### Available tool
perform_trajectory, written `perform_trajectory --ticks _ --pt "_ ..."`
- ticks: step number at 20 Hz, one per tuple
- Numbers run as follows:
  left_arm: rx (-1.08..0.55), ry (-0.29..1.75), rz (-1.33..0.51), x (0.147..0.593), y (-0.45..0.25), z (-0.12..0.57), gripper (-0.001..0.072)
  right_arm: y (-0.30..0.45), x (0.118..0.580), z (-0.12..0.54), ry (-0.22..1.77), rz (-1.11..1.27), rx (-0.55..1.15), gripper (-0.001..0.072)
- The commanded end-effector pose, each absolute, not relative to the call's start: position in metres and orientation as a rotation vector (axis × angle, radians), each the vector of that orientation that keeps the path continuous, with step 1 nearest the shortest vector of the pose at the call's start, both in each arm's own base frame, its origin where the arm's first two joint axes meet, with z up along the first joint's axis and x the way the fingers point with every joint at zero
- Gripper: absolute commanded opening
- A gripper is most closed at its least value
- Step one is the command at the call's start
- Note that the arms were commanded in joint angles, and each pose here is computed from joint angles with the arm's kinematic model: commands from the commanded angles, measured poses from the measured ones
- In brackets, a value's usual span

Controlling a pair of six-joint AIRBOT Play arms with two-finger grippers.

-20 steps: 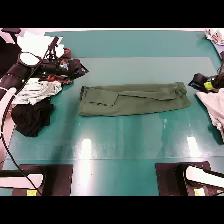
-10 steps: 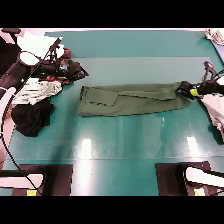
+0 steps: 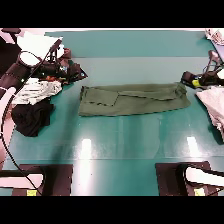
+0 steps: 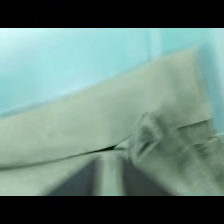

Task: Fold the shirts.

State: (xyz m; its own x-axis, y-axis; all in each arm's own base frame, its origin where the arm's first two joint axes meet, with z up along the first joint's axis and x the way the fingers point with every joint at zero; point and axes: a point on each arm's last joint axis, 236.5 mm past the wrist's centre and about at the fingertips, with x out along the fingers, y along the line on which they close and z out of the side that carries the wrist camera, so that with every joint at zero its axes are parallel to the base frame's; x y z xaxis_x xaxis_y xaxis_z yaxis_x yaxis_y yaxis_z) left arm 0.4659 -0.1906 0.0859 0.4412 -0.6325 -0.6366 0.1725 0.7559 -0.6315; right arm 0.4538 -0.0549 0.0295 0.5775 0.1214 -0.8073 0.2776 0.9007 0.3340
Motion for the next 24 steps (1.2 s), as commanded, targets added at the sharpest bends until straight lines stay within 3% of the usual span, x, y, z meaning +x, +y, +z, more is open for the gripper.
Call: perform_trajectory --ticks 1,12,13,14,15,19,24 --pt "-0.517 0.997 -0.525 0.466 -0.189 0.085 0.0347 -0.085 0.452 0.051 0.946 -0.139 0.430 0.0433" --pt "-0.521 0.998 -0.526 0.466 -0.190 0.085 0.0347 -0.047 0.437 -0.021 1.185 -0.056 0.560 0.0422" --pt "-0.523 0.999 -0.525 0.466 -0.190 0.085 0.0347 -0.046 0.440 -0.021 1.172 -0.055 0.554 0.0300" --pt "-0.528 0.999 -0.523 0.466 -0.190 0.086 0.0347 -0.046 0.445 -0.019 1.151 -0.057 0.550 0.0096" --pt "-0.528 0.999 -0.522 0.466 -0.189 0.086 0.0347 -0.048 0.449 -0.016 1.127 -0.062 0.544 0.0023" --pt "-0.532 0.998 -0.524 0.466 -0.190 0.086 0.0347 -0.082 0.445 0.003 1.073 -0.195 0.462 0.0017" --pt "-0.546 0.979 -0.520 0.470 -0.190 0.089 0.0347 -0.097 0.417 -0.010 1.184 -0.293 0.418 0.0021"
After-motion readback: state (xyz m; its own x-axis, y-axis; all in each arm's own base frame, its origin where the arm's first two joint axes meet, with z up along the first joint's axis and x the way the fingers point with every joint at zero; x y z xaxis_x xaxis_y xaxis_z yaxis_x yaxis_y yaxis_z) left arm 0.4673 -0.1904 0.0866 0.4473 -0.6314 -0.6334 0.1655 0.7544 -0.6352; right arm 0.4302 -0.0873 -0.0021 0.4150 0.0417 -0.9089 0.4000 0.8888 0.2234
